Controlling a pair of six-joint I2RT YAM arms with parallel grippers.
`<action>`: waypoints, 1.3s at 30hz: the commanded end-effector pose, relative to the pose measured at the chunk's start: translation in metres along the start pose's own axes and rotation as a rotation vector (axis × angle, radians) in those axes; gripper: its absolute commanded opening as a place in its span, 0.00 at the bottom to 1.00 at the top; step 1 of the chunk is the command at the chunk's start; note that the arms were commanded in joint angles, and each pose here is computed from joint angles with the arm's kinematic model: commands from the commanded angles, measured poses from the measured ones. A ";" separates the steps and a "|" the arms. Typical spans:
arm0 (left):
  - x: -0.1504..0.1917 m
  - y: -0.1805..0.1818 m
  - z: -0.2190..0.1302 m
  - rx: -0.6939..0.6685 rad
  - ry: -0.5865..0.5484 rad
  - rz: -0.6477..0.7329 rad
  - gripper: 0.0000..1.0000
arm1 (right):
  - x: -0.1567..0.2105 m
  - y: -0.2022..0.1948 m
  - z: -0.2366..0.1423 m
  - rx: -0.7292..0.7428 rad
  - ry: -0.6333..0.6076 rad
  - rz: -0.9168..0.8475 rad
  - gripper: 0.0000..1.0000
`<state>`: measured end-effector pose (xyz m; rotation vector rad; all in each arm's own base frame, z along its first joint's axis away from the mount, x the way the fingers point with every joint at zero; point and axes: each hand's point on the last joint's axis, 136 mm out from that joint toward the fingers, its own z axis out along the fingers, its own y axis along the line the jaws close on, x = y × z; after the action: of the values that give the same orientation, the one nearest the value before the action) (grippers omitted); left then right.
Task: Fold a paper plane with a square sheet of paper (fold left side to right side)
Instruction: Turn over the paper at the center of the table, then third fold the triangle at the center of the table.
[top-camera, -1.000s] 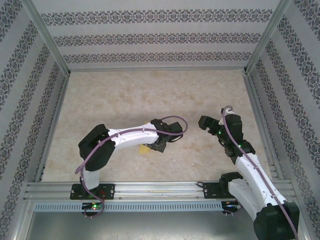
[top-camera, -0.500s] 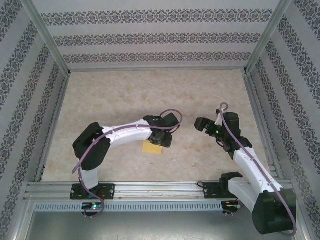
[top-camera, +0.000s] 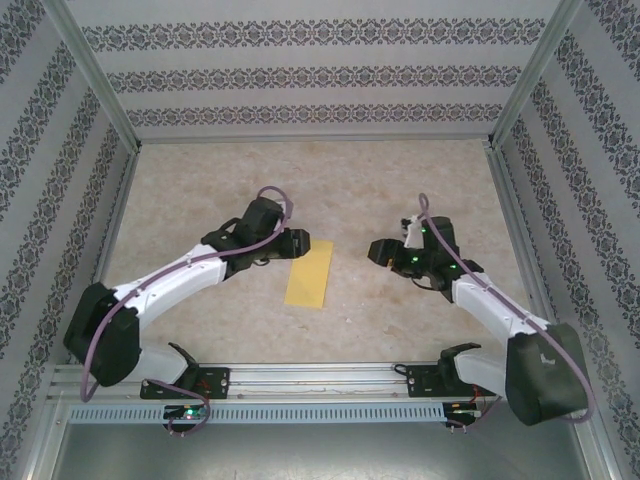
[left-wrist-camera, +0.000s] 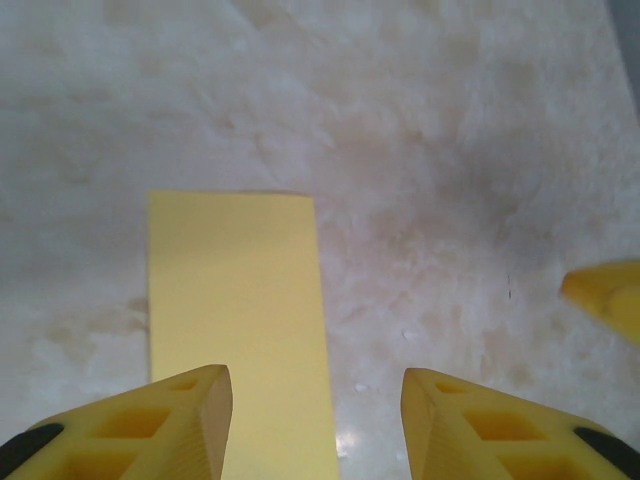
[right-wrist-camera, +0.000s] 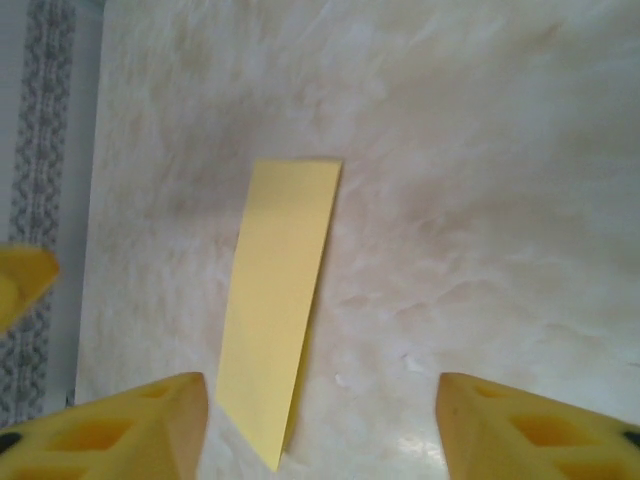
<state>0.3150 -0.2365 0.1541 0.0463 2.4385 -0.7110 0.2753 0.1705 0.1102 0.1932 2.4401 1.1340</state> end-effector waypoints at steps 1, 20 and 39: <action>-0.026 -0.001 -0.015 0.070 -0.139 0.022 0.48 | 0.009 0.029 0.020 -0.079 0.068 0.009 0.51; -0.019 0.046 -0.035 -0.026 -0.249 -0.050 0.48 | 0.076 0.035 0.118 0.002 0.263 -0.013 0.00; -0.002 0.053 -0.026 0.036 -0.102 -0.164 0.52 | 0.093 -0.019 0.121 0.181 0.425 -0.150 0.00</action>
<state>0.3144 -0.1723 0.1486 -0.1420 2.3082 -0.6993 0.2547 0.2876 0.0158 -0.1133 2.7923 1.0836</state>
